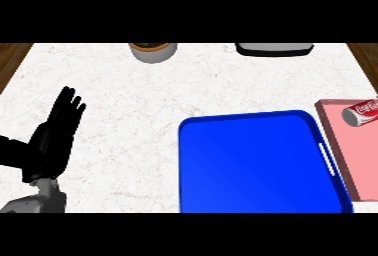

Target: Pick the can from the tray and place it in the cardboard box

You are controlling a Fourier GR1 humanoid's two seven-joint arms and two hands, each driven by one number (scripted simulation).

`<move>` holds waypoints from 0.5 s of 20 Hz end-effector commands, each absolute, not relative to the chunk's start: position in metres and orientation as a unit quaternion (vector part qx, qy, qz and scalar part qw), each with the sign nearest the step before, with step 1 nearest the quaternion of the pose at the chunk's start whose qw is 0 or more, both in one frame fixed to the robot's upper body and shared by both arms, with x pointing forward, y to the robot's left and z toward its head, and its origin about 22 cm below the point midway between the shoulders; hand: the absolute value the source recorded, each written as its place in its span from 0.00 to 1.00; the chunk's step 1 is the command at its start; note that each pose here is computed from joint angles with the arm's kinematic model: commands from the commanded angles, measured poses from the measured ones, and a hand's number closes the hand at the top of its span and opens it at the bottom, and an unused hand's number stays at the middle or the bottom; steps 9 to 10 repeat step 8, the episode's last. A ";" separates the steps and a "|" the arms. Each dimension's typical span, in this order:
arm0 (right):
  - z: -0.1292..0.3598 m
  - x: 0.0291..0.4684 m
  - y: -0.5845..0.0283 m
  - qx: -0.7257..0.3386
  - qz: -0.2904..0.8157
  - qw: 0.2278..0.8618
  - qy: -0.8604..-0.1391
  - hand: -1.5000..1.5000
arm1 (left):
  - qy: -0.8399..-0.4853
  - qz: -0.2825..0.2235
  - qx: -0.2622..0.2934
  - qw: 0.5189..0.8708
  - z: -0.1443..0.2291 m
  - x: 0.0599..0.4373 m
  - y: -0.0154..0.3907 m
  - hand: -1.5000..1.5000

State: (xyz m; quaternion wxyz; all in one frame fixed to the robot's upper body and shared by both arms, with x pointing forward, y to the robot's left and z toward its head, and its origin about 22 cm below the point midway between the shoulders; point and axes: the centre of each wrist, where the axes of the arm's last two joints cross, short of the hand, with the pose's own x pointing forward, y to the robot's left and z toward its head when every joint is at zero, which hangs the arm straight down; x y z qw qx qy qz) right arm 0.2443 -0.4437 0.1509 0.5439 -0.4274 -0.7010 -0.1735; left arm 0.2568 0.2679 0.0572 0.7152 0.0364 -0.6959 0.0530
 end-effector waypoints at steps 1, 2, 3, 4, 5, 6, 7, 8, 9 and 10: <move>0.138 0.208 -0.465 -0.428 -0.200 0.525 -0.709 0.00 | -0.695 0.062 0.038 0.715 0.048 0.258 0.252 0.50; 0.137 0.194 -0.444 -0.433 -0.206 0.520 -0.707 0.00 | -0.701 0.056 0.041 0.710 0.051 0.255 0.272 0.50; 0.147 0.195 -0.482 -0.426 -0.210 0.515 -0.714 0.00 | -0.699 0.048 0.043 0.713 0.049 0.256 0.258 0.50; 0.124 0.189 -0.474 -0.429 -0.198 0.520 -0.711 0.00 | -0.697 0.046 0.045 0.714 0.051 0.262 0.243 0.50; 0.145 0.180 -0.479 -0.428 -0.206 0.514 -0.715 0.00 | -0.700 0.053 0.039 0.711 0.067 0.256 0.260 0.50; 0.134 0.177 -0.486 -0.429 -0.212 0.515 -0.711 0.00 | -0.696 0.044 0.029 0.716 0.064 0.250 0.264 0.50; 0.136 0.188 -0.479 -0.433 -0.200 0.522 -0.707 0.00 | -0.696 0.053 0.032 0.716 0.058 0.269 0.262 0.50; 0.117 0.165 -0.491 -0.432 -0.211 0.516 -0.709 0.00 | -0.697 0.052 0.035 0.715 0.054 0.259 0.249 0.50; 0.117 0.165 -0.491 -0.432 -0.211 0.516 -0.709 0.00 | -0.697 0.052 0.035 0.715 0.054 0.259 0.249 0.50; 0.117 0.165 -0.491 -0.432 -0.211 0.516 -0.709 0.00 | -0.697 0.052 0.035 0.715 0.054 0.259 0.249 0.50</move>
